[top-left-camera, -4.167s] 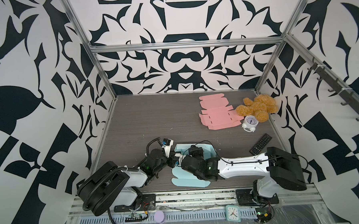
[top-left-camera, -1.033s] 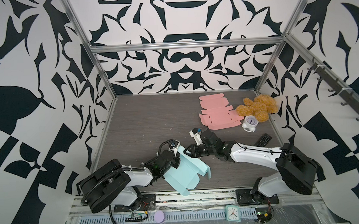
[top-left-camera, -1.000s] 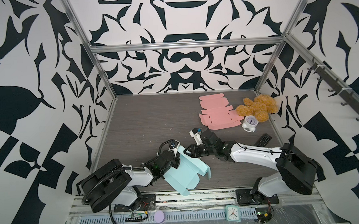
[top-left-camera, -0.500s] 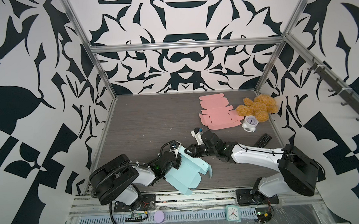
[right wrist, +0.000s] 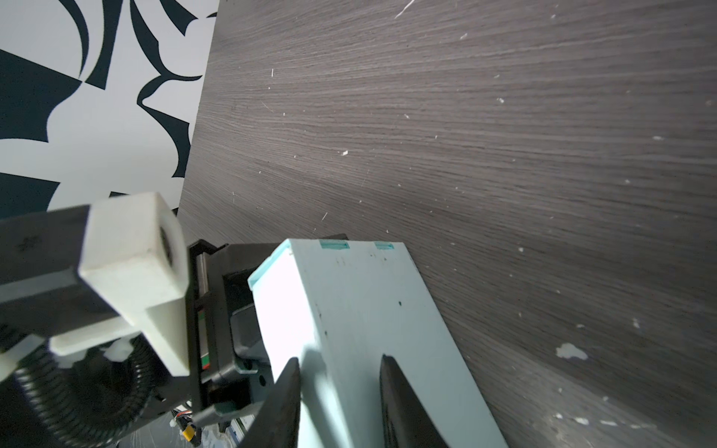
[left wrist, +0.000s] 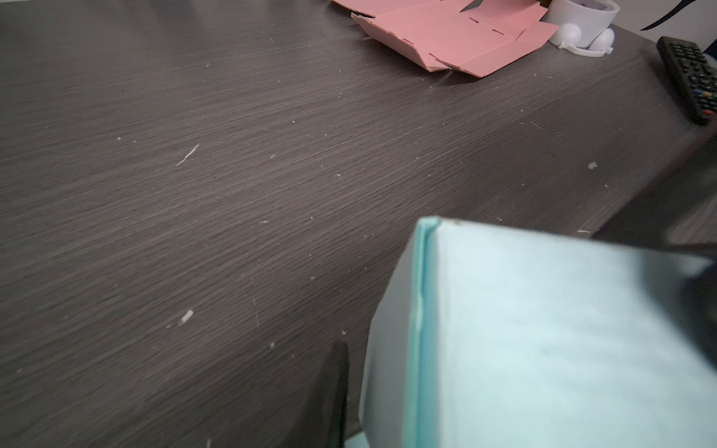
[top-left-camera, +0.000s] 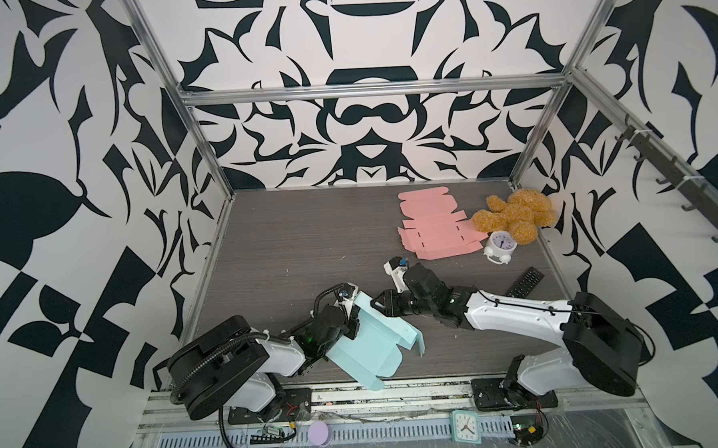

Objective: Fold the paper box

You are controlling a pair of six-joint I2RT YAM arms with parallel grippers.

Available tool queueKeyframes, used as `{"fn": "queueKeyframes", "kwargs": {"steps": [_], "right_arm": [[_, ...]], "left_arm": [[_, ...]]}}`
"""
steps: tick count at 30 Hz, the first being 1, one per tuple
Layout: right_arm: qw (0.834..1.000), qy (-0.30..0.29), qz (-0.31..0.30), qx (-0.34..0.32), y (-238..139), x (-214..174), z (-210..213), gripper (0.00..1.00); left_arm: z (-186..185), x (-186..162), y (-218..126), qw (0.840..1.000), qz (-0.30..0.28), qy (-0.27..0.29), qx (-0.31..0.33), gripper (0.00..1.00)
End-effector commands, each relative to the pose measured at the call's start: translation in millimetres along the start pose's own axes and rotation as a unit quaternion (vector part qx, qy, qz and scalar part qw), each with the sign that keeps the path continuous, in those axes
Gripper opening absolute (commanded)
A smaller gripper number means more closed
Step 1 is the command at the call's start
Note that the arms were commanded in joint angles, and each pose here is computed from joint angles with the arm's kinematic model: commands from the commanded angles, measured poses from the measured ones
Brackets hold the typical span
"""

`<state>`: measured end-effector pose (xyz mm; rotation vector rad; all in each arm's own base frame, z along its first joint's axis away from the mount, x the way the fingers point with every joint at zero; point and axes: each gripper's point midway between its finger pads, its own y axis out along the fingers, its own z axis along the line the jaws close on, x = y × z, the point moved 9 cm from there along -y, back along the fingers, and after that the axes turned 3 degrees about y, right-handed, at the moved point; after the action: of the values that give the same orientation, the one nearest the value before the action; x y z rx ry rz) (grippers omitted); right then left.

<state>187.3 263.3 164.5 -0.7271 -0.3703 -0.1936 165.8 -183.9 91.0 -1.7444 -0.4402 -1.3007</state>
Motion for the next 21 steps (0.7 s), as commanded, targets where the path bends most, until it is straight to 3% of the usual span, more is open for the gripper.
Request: {"fn": "queueKeyframes", "kwargs": {"steps": [1, 9, 15, 21], "right_arm": [[0.999, 0.000, 0.008, -0.033, -3, -7, -9, 0.35], [0.999, -0.001, 0.006, -0.035, -3, -7, -9, 0.34], [0.999, 0.000, 0.007, -0.035, -3, -8, -10, 0.33], [0.999, 0.001, 0.003, -0.034, -4, -8, -9, 0.33]], "left_arm": [[2, 2, -5, 1.000, -0.014, -0.010, 0.005, 0.24], [-2, 12, -2, 1.000, -0.025, 0.000, -0.002, 0.24], [-5, 18, -3, 0.999, -0.034, -0.001, -0.010, 0.18], [-7, 21, -5, 0.999, -0.041, 0.002, -0.020, 0.23]]}}
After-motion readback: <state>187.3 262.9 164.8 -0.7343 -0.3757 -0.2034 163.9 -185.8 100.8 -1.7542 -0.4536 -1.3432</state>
